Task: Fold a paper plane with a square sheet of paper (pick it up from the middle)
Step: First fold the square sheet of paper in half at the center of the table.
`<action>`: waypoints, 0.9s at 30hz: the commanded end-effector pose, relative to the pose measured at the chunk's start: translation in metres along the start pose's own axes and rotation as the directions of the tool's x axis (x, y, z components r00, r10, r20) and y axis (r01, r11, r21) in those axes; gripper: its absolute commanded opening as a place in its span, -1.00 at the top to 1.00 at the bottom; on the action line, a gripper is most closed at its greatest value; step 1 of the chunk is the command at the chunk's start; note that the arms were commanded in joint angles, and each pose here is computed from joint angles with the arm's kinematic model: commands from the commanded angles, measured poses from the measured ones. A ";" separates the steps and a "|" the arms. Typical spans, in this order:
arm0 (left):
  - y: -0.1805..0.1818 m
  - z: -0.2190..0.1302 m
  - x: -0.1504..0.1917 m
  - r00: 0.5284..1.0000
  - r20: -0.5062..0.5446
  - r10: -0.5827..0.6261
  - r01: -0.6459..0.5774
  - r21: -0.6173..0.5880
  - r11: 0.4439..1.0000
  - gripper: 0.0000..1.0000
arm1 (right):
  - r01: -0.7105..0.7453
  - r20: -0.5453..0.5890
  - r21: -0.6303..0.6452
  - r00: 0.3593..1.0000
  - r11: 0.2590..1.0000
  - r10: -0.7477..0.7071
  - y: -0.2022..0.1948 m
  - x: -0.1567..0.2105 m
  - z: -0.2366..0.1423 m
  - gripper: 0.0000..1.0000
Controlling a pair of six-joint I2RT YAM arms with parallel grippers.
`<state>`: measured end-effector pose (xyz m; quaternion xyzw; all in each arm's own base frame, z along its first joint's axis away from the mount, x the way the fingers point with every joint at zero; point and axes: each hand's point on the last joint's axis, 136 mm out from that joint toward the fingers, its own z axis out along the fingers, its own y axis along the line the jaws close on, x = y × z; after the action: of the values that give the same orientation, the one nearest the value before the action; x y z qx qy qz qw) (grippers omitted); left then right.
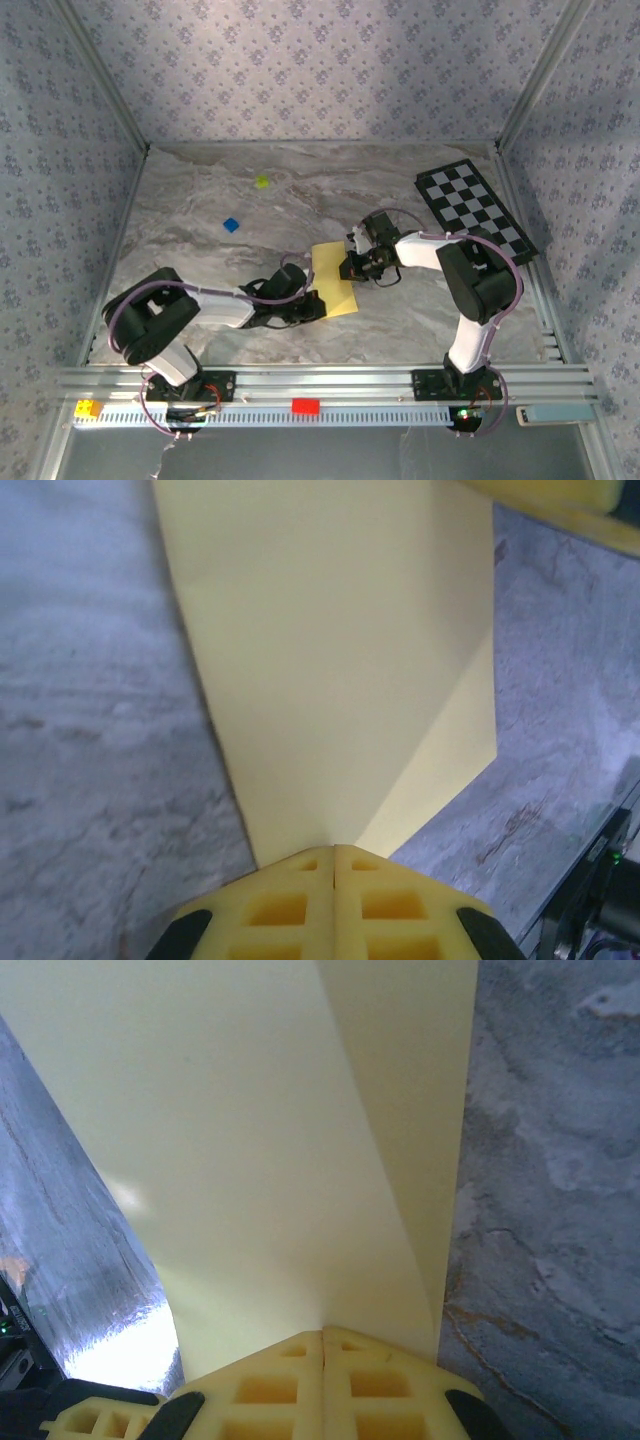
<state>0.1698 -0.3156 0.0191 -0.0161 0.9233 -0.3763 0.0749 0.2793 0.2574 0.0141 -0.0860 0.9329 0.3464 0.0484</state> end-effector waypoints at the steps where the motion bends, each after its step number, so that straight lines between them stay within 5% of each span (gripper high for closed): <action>1: 0.021 -0.006 0.021 0.997 -0.075 0.028 -0.034 -0.076 0.997 1.00 | -0.125 -0.122 0.285 0.979 0.950 0.165 -0.078 0.056 0.011 1.00; 12: -0.018 -0.026 0.000 0.992 -0.003 0.126 -0.126 -0.030 0.992 0.99 | -0.120 -0.122 0.287 0.980 0.950 0.160 -0.076 0.055 0.009 1.00; 20: -0.041 -0.051 -0.075 0.985 0.155 0.075 -0.083 0.043 0.996 0.99 | -0.121 -0.129 0.280 0.978 0.952 0.162 -0.075 0.055 0.011 1.00; 27: -0.047 -0.034 -0.108 0.987 0.129 0.094 -0.103 0.062 0.993 1.00 | -0.120 -0.125 0.277 0.979 0.953 0.160 -0.071 0.049 0.010 1.00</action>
<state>0.2662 -0.3084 0.0903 -0.0184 0.9061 -0.3906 0.1614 0.2796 0.2578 0.0147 -0.0845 0.9339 0.3448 0.0432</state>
